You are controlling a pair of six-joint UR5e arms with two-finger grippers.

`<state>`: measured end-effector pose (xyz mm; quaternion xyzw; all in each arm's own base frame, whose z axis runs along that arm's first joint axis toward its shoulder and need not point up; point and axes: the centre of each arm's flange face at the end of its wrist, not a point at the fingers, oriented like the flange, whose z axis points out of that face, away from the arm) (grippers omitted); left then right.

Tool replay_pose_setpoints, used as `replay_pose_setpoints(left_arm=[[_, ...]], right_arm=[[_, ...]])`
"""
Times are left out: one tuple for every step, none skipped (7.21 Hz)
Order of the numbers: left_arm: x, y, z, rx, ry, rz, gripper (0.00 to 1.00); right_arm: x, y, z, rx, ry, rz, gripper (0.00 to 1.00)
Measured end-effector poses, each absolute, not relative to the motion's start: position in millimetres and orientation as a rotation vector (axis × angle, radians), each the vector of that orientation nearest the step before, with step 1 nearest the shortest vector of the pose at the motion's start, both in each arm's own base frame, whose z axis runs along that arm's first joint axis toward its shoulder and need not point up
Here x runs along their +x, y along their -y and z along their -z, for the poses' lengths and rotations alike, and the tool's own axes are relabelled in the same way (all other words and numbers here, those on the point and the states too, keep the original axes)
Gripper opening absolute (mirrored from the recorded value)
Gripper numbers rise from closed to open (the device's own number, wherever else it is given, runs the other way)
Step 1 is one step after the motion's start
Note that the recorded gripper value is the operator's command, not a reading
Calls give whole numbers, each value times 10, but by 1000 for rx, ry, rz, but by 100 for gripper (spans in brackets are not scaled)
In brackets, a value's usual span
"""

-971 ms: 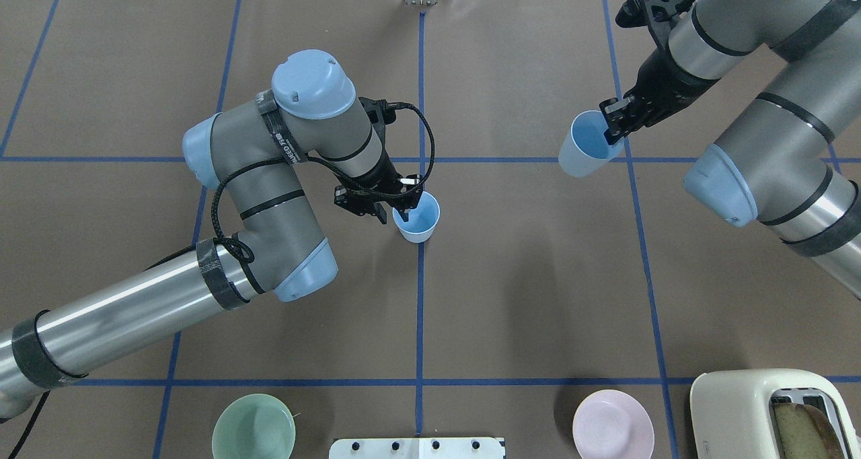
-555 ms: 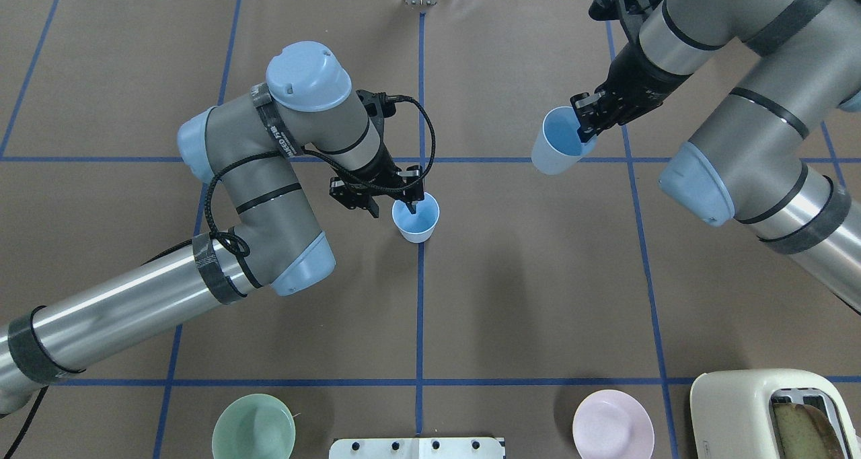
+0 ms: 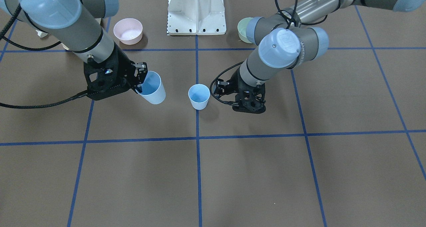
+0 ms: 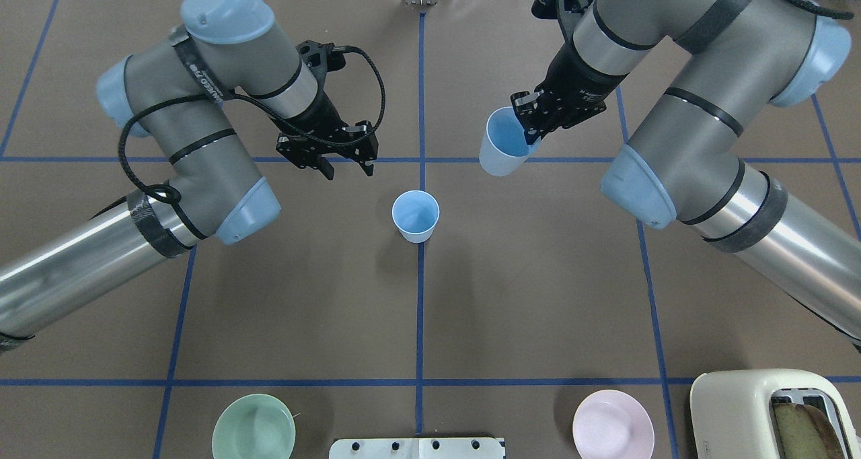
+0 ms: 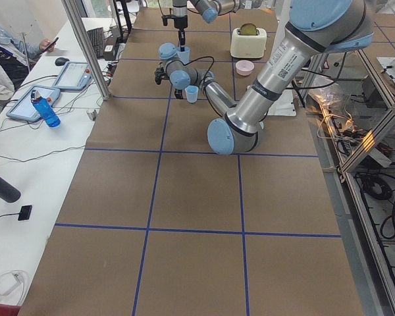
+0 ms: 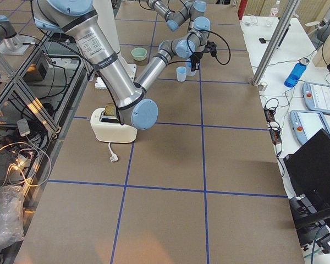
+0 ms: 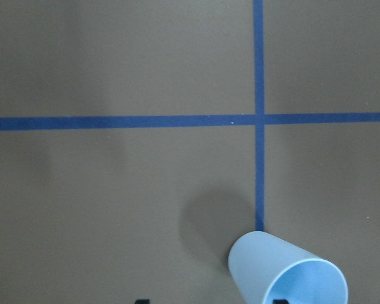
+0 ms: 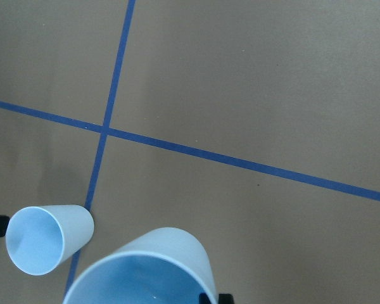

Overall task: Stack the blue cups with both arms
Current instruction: 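Lower the right gripper's cup into the center cup while the left arm withdraws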

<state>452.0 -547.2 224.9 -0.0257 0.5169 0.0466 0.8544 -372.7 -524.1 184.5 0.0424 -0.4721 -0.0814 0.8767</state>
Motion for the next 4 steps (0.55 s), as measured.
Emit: replay_pose_setpoints(left_arm=[[4253,5575,-2492,-34,-1080,-119,73],[3972,5692,-2731,-16,-1073,-137,78],[3710,5795,-2968,2,-1064,-156,79],[3502,5872,-3163,21,-1052,-174,80]], right_arm=[[-3905,5184,-1757,87,979,165,0],[-4080,5106,-1699,86,970,165,0],[-4269,4996,-1647,85,961,167,0],[-4445,4879,-1598,86,953,170,0]])
